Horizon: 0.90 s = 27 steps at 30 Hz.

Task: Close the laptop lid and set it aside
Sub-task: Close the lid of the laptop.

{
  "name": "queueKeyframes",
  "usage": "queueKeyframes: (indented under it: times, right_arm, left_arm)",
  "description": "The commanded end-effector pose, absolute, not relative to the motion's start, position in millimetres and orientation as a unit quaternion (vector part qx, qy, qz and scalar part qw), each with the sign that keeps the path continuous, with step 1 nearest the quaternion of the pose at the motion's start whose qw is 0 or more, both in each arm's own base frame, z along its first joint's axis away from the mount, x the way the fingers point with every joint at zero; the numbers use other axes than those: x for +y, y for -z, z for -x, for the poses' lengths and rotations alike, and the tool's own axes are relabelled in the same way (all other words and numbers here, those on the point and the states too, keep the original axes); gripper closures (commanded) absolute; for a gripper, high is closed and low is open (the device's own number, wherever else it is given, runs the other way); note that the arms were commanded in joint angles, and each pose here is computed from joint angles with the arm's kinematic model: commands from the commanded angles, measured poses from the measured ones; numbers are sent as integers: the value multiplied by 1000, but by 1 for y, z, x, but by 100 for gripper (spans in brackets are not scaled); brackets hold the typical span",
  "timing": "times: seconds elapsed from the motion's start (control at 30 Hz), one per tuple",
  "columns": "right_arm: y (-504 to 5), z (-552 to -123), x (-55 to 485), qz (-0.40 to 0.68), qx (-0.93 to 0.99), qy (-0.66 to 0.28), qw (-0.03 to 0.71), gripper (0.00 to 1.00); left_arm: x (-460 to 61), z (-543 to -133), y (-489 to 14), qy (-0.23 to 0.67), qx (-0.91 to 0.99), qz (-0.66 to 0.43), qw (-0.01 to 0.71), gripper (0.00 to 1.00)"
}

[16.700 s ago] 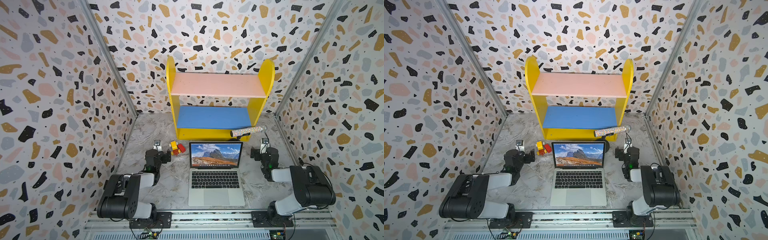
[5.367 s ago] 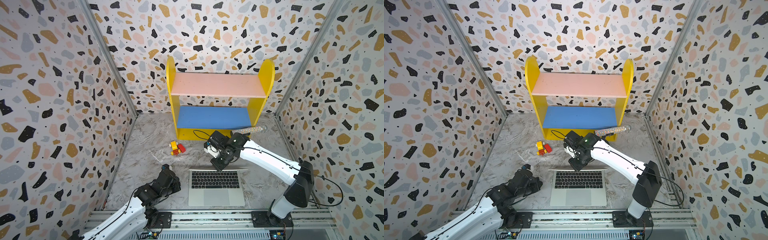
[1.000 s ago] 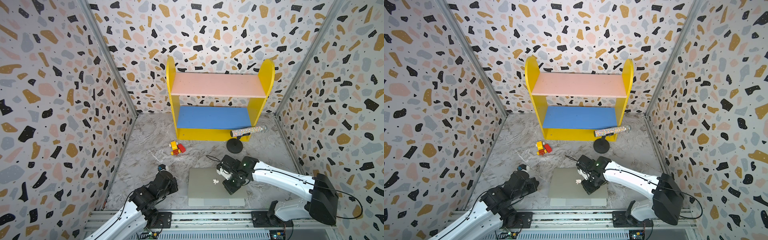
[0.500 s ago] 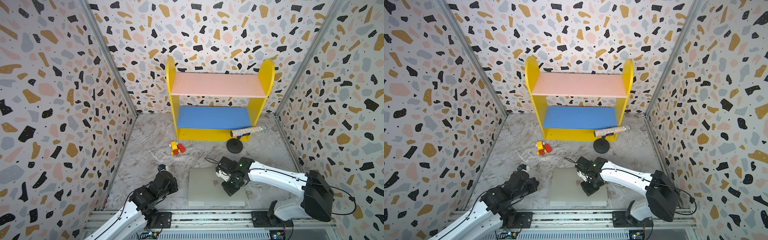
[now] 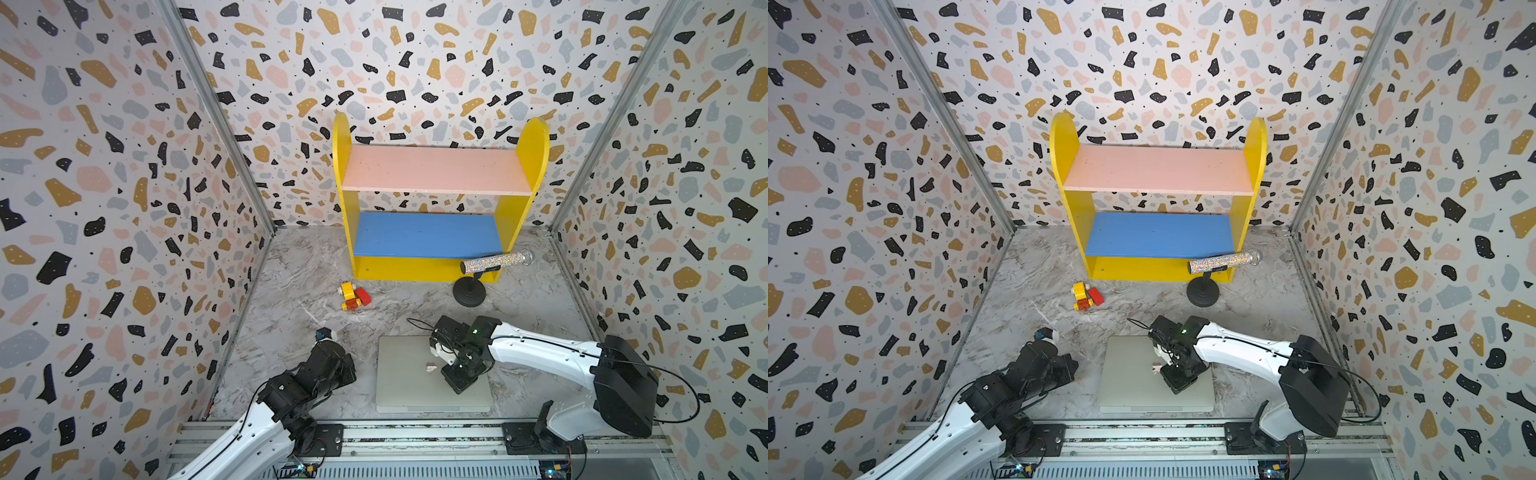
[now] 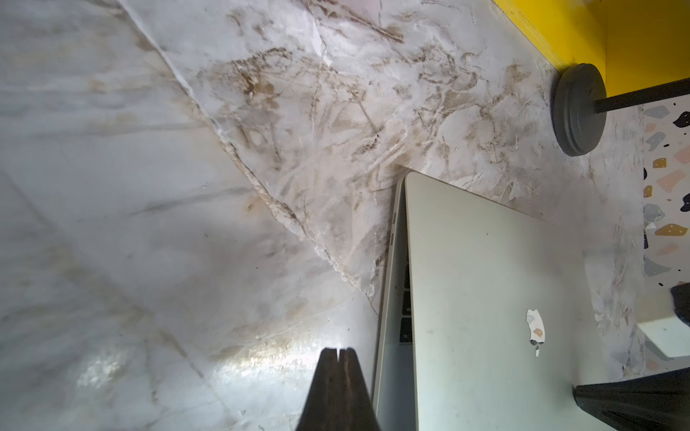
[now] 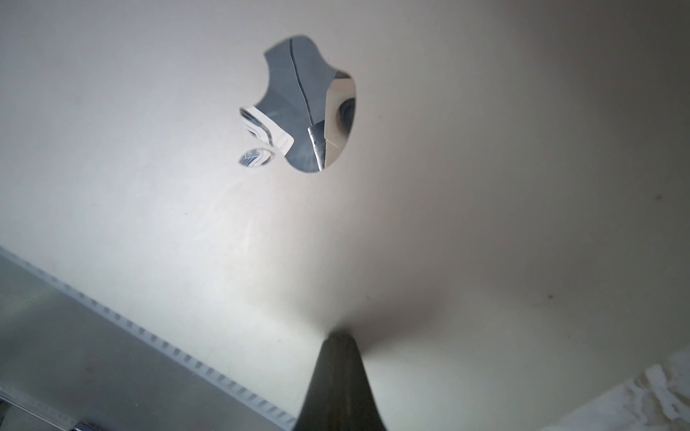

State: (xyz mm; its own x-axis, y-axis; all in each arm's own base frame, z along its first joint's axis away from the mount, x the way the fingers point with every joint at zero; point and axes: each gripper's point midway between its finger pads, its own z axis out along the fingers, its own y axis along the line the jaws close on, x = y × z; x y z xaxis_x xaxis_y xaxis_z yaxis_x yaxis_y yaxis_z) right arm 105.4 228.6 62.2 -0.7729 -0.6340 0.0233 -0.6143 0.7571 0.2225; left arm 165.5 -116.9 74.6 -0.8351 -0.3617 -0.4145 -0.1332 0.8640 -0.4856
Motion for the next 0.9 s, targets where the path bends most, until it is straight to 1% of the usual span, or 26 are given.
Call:
queueKeyframes:
  times: [0.0, 0.67, 0.87]
  right_arm:
    - [-56, -102, 224, -337, -935, 93, 58, 100]
    - [-37, -101, 225, -332, -936, 87, 74, 100]
    - [-39, -103, 225, -331, -938, 85, 64, 100]
  left_arm:
    - [-118, -173, -88, 229, 925, 129, 274, 100]
    - [-118, -172, -88, 234, 924, 128, 274, 100]
    - [-119, -171, -88, 235, 924, 127, 273, 100]
